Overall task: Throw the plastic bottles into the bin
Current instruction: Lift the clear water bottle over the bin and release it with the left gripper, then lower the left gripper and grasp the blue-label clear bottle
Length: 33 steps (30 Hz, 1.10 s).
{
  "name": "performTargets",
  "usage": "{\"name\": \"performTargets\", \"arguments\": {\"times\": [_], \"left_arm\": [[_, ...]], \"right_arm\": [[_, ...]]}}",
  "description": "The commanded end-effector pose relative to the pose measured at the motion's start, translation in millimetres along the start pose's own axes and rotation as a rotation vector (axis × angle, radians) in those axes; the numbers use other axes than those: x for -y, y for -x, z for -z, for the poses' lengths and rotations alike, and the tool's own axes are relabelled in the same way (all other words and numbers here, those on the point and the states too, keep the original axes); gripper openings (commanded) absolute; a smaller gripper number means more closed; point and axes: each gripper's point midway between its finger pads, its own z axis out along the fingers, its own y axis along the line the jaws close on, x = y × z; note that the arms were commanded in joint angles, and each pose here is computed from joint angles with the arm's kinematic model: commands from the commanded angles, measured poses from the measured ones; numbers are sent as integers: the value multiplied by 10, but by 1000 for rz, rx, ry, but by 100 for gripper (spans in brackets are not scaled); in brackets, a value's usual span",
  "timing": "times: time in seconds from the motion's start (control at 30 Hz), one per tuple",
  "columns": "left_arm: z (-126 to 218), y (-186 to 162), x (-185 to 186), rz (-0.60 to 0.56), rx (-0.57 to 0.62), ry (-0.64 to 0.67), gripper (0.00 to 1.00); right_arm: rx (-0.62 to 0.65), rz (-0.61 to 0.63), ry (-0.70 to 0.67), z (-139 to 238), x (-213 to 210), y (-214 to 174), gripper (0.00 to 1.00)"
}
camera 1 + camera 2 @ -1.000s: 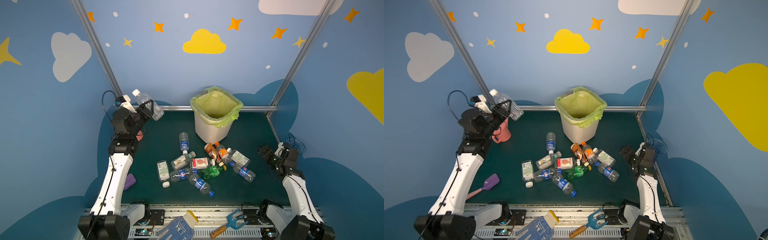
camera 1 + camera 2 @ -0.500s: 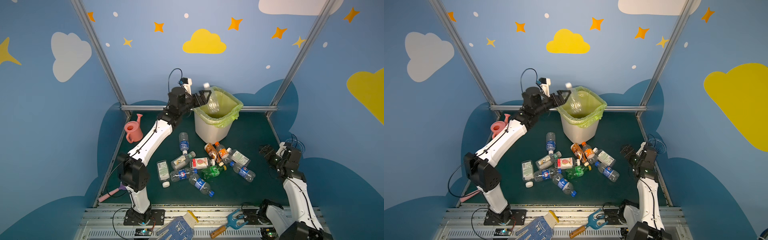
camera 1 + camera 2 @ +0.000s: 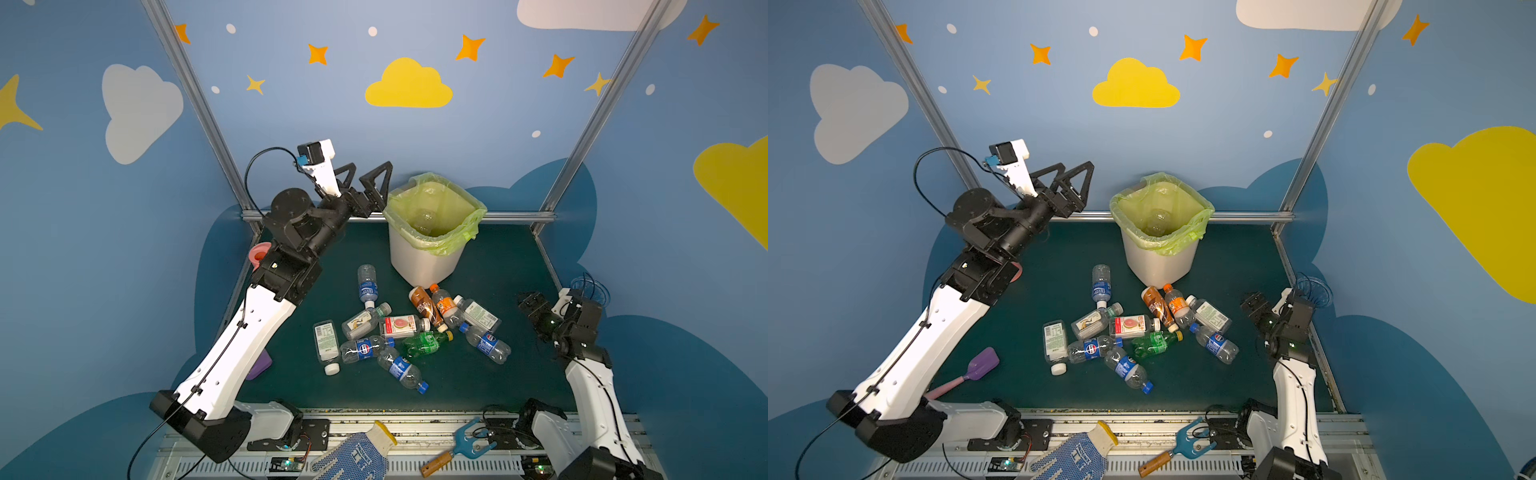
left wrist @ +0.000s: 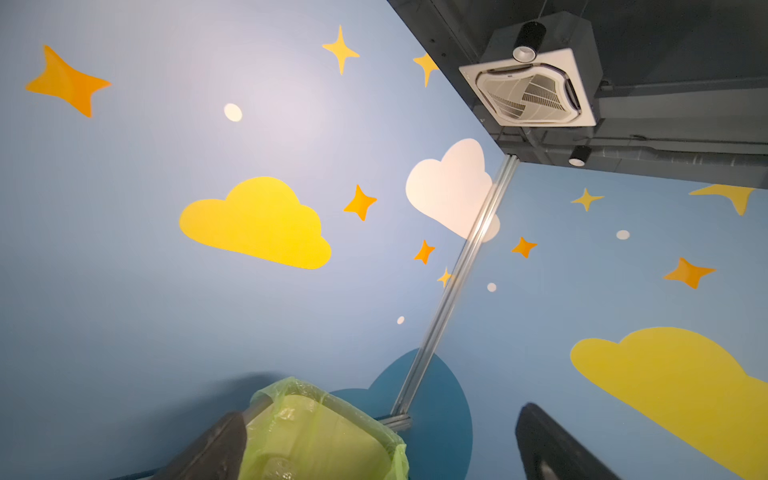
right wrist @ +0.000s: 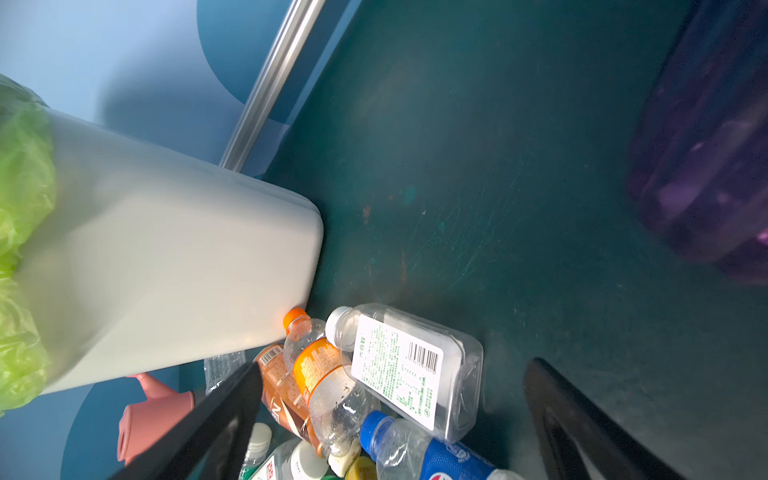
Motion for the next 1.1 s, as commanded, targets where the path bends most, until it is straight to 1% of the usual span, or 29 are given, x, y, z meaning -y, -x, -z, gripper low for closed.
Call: {"name": "performTargets", "arguments": {"times": [0.0,0.1,0.17,0.27,0.33,0.5,0.63,0.73,0.83,1.07], "left_arm": [[-93,-772,-588,-35,-173,185,100],[49,-1067,-924,3,-229,274,100],[158,-1297,-1213,56,-272,345,100],[331,-1759,-1616,144,-370,445,100],[459,-2124,-1845,166,-455,515,100],[681,-3006,-2187,179,-706,614,100],[725,-3541,-2295,240,-899,640,98],[705,-3820,-2365,266,-979,643,96],[696,-4026,-2430,273,-1041,652,93],[711,-4261,-2549,252,-1126,680,88]], "right_arm": [[-48,-26,2,-56,51,-117,98],[-57,-31,-3,-87,88,-158,98],[-60,-36,-5,-104,116,-186,98],[-52,-43,-10,-116,146,-188,98],[-51,-42,-14,-122,161,-195,98],[-50,-43,-25,-147,209,-212,98],[-59,-46,-38,-169,250,-237,98],[-62,-46,-46,-180,281,-255,98],[-59,-45,-54,-186,306,-256,98],[-61,-43,-70,-215,358,-267,98]]}}
